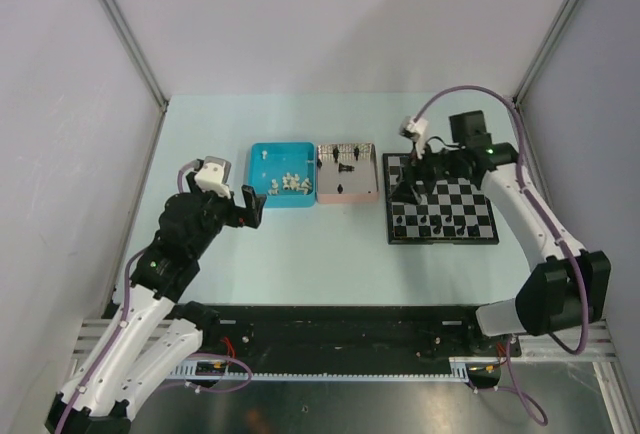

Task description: Set up the chess pieces on the board

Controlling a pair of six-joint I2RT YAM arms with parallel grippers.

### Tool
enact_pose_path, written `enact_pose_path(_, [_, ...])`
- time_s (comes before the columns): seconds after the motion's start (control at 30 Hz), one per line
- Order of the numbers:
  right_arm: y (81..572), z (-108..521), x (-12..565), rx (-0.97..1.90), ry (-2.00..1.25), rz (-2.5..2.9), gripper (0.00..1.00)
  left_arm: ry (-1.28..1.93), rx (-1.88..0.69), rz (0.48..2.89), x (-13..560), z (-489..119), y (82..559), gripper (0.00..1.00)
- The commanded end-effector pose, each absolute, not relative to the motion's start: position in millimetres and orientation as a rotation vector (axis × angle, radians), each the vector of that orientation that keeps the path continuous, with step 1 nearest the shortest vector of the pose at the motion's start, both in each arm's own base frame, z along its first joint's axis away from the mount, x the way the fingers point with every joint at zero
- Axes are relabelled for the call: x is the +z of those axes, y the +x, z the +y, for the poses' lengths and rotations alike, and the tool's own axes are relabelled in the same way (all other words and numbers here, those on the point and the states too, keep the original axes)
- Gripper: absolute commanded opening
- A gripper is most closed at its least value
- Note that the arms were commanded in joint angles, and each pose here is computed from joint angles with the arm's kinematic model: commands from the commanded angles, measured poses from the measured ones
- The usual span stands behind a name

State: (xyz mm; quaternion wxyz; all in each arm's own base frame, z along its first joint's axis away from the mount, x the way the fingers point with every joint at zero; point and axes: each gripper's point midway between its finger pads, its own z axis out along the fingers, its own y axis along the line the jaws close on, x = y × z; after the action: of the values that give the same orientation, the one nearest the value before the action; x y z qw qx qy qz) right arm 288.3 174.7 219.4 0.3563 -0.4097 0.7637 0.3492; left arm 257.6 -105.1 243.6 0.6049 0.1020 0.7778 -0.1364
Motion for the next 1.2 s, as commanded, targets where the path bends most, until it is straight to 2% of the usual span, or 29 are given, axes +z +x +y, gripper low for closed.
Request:
enact_pose_path(0.0, [306,205,232,0.847,-1.172,1.880,0.71,0.242,-0.287,1.751,252,-101,261,1.00])
enact_pose_path(0.13, [319,231,233,0.830,-1.237,1.833,0.72,0.238,-0.279,1.740,254,-99,259,1.00])
enact_pose_path(0.37, [354,257,223,0.788,-1.272,1.779,0.80,0.209,-0.234,1.722,258,-89,259,1.00])
enact_pose_path(0.5, [366,269,208,0.856,-1.285,1.812,0.85,0.201,-0.225,1.712,260,-86,258,1.00])
enact_pose_path(0.53, [368,272,207,0.871,-1.288,1.820,0.88,0.201,-0.224,1.713,259,-86,258,1.00])
enact_pose_path(0.57, [369,274,207,0.880,-1.288,1.829,0.99,0.203,-0.223,1.713,259,-86,258,1.00])
enact_pose_path(0.77, [378,286,202,0.921,-1.243,1.914,1.00,0.196,-0.218,1.707,261,-85,257,1.00])
enact_pose_path(1.17, [395,297,209,0.728,-1.154,1.932,1.00,0.183,-0.209,1.696,264,-81,256,1.00])
